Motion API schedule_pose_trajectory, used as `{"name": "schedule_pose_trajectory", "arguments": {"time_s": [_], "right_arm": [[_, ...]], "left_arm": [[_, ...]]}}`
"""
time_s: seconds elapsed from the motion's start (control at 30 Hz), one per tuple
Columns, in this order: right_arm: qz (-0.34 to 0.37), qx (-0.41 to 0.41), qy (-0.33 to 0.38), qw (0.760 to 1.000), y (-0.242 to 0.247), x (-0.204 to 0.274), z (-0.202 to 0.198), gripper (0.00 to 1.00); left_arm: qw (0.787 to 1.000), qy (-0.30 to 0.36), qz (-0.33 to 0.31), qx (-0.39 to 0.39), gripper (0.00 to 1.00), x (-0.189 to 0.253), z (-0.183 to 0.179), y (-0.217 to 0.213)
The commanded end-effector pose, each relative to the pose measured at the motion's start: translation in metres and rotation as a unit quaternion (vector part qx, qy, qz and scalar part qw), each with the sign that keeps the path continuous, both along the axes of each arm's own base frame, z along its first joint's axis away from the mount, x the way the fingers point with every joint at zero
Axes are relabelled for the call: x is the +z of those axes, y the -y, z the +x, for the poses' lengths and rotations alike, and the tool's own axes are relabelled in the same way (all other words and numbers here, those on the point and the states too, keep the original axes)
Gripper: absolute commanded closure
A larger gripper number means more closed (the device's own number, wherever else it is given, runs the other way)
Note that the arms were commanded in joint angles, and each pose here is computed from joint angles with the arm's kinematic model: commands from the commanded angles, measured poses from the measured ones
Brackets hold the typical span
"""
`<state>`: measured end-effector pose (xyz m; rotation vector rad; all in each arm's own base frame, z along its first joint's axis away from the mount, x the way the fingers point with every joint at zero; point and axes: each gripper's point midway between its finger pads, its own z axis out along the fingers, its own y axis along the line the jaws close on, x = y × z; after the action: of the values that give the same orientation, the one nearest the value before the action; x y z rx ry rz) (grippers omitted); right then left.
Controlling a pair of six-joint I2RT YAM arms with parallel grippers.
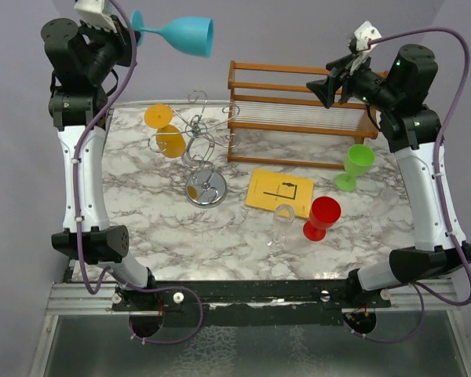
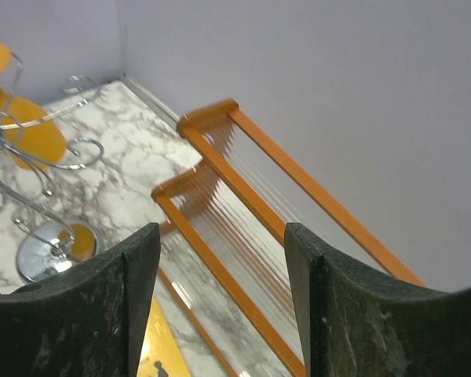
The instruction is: Place the wine glass upside down on the wine glass rack
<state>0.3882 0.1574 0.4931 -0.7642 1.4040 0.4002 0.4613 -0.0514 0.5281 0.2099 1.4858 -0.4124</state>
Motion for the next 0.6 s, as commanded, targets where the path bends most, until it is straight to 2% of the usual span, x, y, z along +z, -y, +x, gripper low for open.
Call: {"name": "schedule_pose_trajectory", "arguments": {"time_s": [0.0, 0.1, 0.27, 0.43, 0.57], "right_arm": [[-0.058, -0.037, -0.011, 0.998, 0.016, -0.039, 0.012, 0.30], [-0.068, -0.046, -0.023, 0.996, 0.020, -0.056, 0.014, 0.18], [-0.069, -0.051, -0.040, 0.995, 0.022, -0.077, 0.011, 0.16], [-0.070, -0.048, -0.045, 0.995, 0.022, -0.081, 0.005, 0.16], [-0.074, -0.052, -0.044, 0.995, 0.024, -0.082, 0.003, 0.16]], "left_arm": [[0.970, 0.054, 0.170, 0.168, 1.00, 0.021, -0.010, -0.064], [0.942, 0.061, 0.240, 0.225, 1.00, 0.026, -0.010, -0.084], [0.885, 0.069, 0.358, 0.289, 1.00, 0.029, -0.007, -0.090], [0.828, 0.067, 0.472, 0.294, 1.00, 0.012, 0.008, -0.067], [0.801, 0.064, 0.538, 0.254, 1.00, -0.010, 0.021, -0.044]]}}
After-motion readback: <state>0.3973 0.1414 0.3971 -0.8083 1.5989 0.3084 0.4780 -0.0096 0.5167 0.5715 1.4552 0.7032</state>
